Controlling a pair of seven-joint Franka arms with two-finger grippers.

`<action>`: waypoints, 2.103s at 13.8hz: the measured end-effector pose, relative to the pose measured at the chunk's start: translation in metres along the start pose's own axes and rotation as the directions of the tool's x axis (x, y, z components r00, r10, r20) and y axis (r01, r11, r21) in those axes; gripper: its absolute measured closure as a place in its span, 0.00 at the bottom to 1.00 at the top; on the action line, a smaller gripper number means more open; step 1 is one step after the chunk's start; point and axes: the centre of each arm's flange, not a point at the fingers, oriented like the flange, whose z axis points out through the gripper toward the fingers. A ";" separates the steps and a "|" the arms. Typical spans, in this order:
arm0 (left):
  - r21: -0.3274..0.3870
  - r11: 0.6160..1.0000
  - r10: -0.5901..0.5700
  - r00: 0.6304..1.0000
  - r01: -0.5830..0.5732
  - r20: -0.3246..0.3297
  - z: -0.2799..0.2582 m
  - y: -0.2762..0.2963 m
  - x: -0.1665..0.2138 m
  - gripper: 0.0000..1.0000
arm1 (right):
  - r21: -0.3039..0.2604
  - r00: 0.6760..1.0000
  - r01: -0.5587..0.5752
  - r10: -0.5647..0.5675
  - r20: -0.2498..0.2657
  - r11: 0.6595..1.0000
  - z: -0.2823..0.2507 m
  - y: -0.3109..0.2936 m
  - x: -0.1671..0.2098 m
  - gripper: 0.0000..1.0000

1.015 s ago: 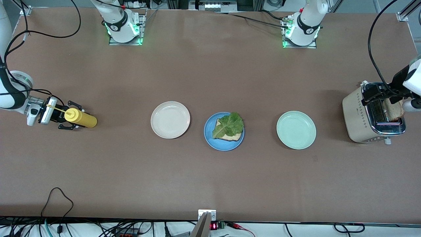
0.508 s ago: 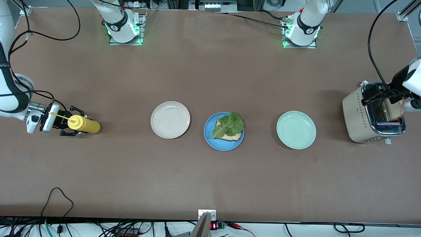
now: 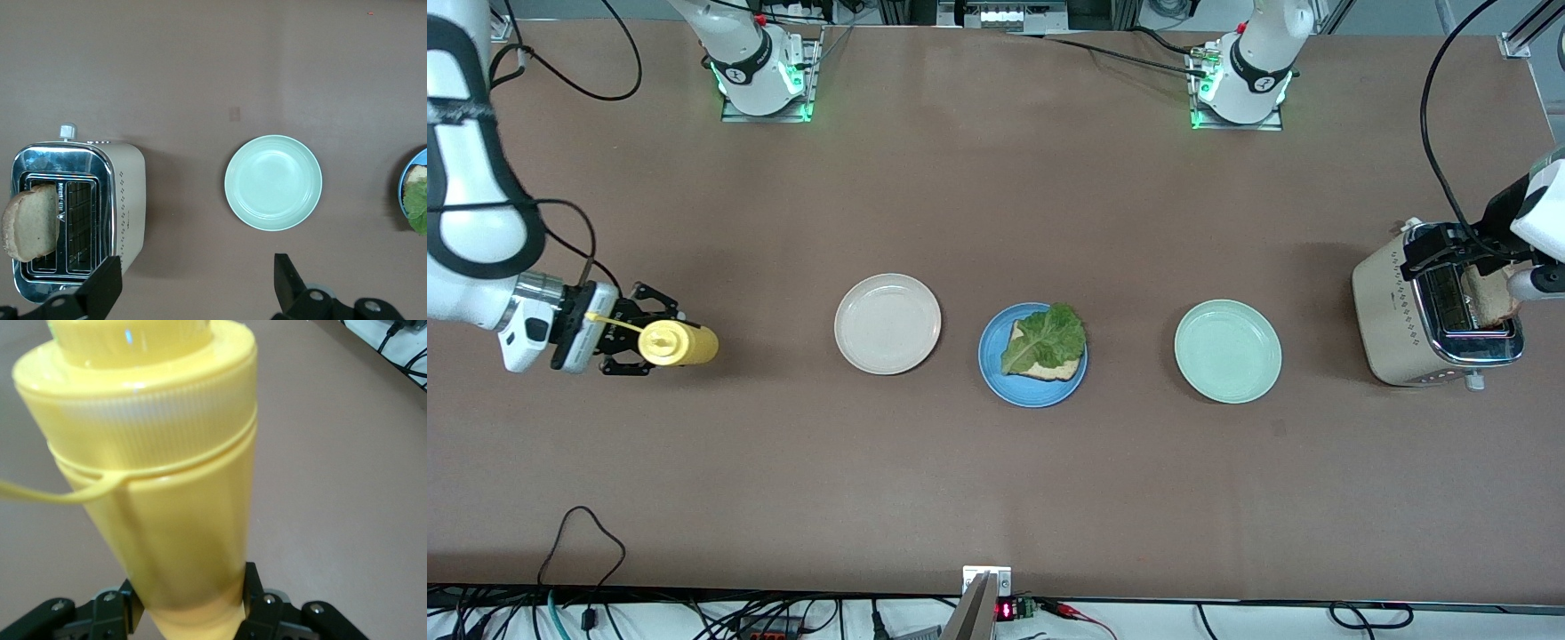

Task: Make sandwich in blue plate with both arms

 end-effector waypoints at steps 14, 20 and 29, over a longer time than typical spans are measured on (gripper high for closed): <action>0.000 1.000 -0.008 1.000 0.008 0.001 0.000 -0.004 0.000 0.00 | -0.195 0.868 0.075 0.032 0.495 0.978 0.156 -0.188 0.214 0.40; 0.001 1.000 -0.017 1.000 0.017 0.001 0.000 -0.010 0.000 0.00 | -0.261 0.812 0.169 0.016 0.584 0.951 0.264 -0.265 0.249 0.40; 0.001 1.000 -0.019 1.000 0.019 0.001 0.000 -0.011 0.000 0.00 | -0.270 0.804 0.172 0.023 0.594 0.948 0.293 -0.254 0.250 0.40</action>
